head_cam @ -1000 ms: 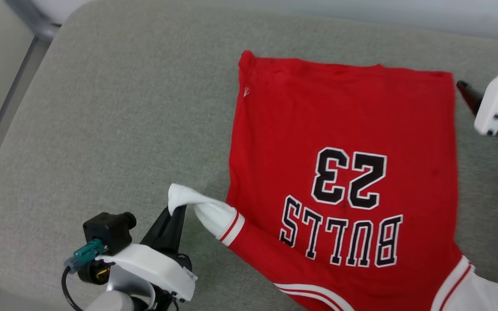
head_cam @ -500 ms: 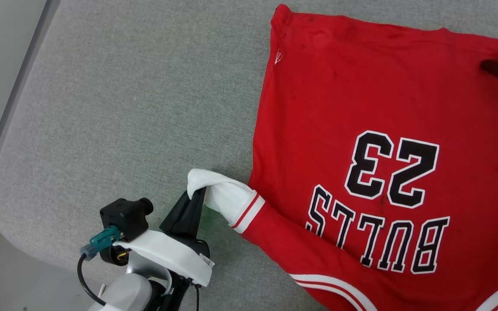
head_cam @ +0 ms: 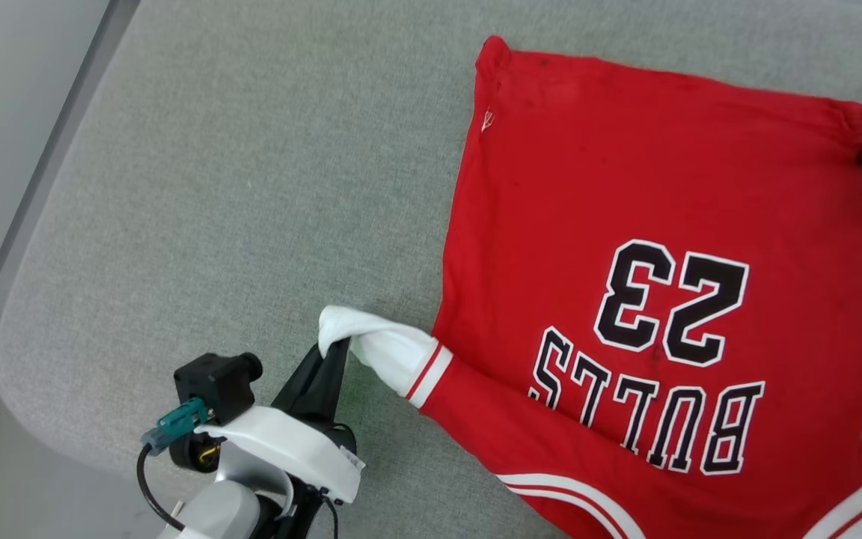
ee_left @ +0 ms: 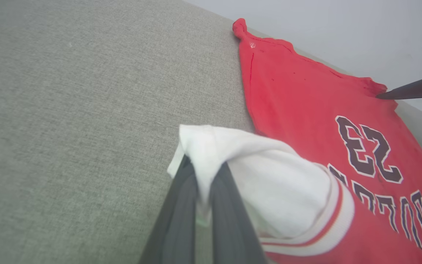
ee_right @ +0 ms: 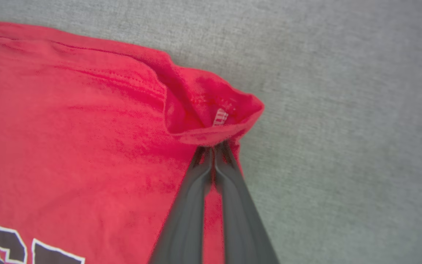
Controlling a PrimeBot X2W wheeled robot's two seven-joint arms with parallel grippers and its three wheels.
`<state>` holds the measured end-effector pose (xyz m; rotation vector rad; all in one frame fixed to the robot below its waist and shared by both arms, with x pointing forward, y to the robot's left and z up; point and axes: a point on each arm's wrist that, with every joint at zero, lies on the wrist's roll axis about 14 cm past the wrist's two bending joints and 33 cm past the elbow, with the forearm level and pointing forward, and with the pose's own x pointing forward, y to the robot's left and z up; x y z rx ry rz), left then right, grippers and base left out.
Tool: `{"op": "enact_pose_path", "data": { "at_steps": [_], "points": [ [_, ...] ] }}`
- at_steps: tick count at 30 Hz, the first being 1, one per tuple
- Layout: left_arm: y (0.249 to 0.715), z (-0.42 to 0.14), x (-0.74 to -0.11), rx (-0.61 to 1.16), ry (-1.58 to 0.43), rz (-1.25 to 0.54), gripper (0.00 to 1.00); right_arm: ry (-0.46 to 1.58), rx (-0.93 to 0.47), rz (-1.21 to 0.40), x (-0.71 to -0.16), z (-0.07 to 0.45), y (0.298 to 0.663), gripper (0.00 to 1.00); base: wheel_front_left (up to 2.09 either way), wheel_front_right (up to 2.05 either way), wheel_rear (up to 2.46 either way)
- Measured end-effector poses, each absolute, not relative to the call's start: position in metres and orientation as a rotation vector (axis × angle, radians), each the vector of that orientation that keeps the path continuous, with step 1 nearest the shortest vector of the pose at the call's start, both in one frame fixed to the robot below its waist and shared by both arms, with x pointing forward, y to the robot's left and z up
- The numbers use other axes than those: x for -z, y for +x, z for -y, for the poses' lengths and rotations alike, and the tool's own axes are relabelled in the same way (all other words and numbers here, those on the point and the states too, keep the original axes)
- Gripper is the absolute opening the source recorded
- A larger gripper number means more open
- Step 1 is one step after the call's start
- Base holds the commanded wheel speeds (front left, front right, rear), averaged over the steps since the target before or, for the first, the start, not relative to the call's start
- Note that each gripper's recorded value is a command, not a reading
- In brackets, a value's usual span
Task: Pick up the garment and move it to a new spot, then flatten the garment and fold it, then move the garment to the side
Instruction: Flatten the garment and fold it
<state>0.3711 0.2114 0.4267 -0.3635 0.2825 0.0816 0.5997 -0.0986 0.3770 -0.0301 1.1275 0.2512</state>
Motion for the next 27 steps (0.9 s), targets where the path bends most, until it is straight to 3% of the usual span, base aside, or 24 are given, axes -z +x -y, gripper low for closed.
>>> {"op": "enact_pose_path", "data": {
  "at_steps": [5, 11, 17, 27],
  "points": [
    [0.356, -0.217, -0.433, -0.103, -0.362, -0.28, 0.0, -0.094, -0.217, -1.005, -0.421, 0.123, 0.6, 0.0, 0.0, 0.0, 0.0],
    [0.334, -0.217, -0.437, -0.121, -0.375, -0.286, 0.0, -0.132, -0.19, -0.949, -0.447, 0.161, 0.56, 0.0, 0.0, 0.0, 0.0],
    [0.316, -0.213, -0.44, -0.114, -0.384, -0.297, 0.0, -0.104, -0.151, -0.955, -0.446, 0.209, 0.483, 0.0, 0.0, 0.0, 0.0],
    [0.301, -0.197, -0.443, -0.05, -0.379, -0.332, 0.0, 0.067, -0.03, -1.037, -0.409, 0.257, 0.315, 0.0, 0.0, 0.0, 0.0]
  ]
}}
